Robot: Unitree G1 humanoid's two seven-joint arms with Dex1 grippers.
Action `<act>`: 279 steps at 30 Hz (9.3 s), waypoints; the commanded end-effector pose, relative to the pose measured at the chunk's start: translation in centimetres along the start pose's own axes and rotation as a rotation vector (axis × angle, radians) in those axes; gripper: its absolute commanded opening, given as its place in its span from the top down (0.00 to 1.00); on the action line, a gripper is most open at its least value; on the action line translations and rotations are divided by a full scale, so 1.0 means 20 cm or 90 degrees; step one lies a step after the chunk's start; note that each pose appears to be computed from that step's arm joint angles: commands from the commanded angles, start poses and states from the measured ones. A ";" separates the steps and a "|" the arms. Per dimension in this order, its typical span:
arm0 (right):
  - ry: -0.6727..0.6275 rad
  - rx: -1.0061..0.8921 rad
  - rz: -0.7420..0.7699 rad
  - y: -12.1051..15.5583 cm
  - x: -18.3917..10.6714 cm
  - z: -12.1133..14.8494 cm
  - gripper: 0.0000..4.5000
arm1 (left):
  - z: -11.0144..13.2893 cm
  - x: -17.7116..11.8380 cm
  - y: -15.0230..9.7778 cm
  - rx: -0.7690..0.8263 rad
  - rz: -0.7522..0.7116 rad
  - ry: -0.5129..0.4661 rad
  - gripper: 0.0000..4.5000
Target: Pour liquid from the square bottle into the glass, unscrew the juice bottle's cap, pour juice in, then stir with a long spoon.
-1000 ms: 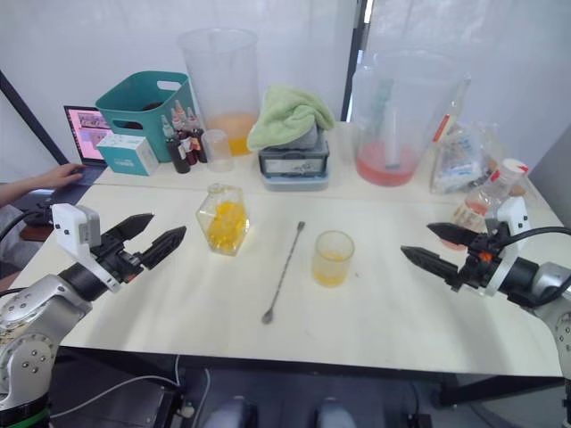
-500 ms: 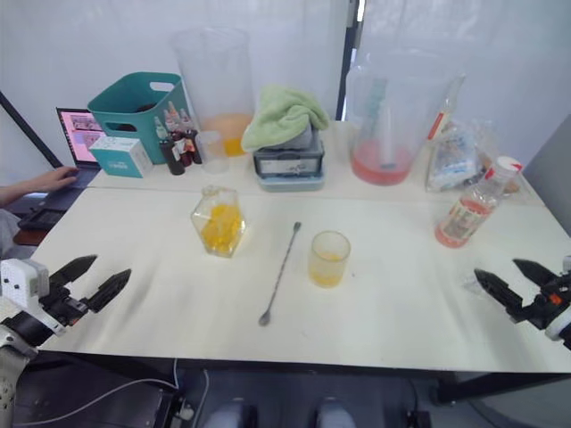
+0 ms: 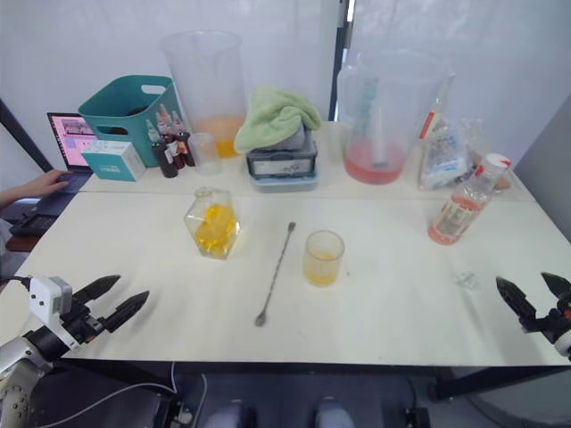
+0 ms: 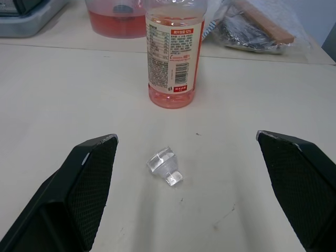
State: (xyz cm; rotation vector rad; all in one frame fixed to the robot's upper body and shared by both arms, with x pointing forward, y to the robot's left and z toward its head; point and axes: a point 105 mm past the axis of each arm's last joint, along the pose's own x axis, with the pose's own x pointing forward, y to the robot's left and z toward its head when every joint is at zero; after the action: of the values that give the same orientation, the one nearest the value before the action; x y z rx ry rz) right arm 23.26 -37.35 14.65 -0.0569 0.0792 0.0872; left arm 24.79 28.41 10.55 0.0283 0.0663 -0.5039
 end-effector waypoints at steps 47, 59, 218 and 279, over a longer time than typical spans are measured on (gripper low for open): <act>-0.063 -0.028 -0.135 -0.09 0.73 0.60 0.62 | 0.47 0.34 -0.72 0.033 -0.387 -0.117 0.00; -0.170 -0.034 -0.006 0.09 0.56 0.84 0.66 | 0.46 0.35 -0.71 0.034 -0.393 -0.113 0.00; -0.042 -0.126 0.922 1.25 0.30 0.41 0.18 | 0.48 0.34 -0.62 0.121 -0.469 -0.033 0.00; -0.036 -0.046 0.768 1.12 0.04 0.48 0.00 | 0.56 0.49 -0.81 0.044 -0.595 -0.006 0.00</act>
State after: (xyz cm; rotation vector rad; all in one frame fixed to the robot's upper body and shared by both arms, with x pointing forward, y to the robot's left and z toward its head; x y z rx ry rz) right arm 22.68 -13.79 21.53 -0.0803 0.0838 1.3080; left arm 26.37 9.93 19.99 0.0726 0.0786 -1.3771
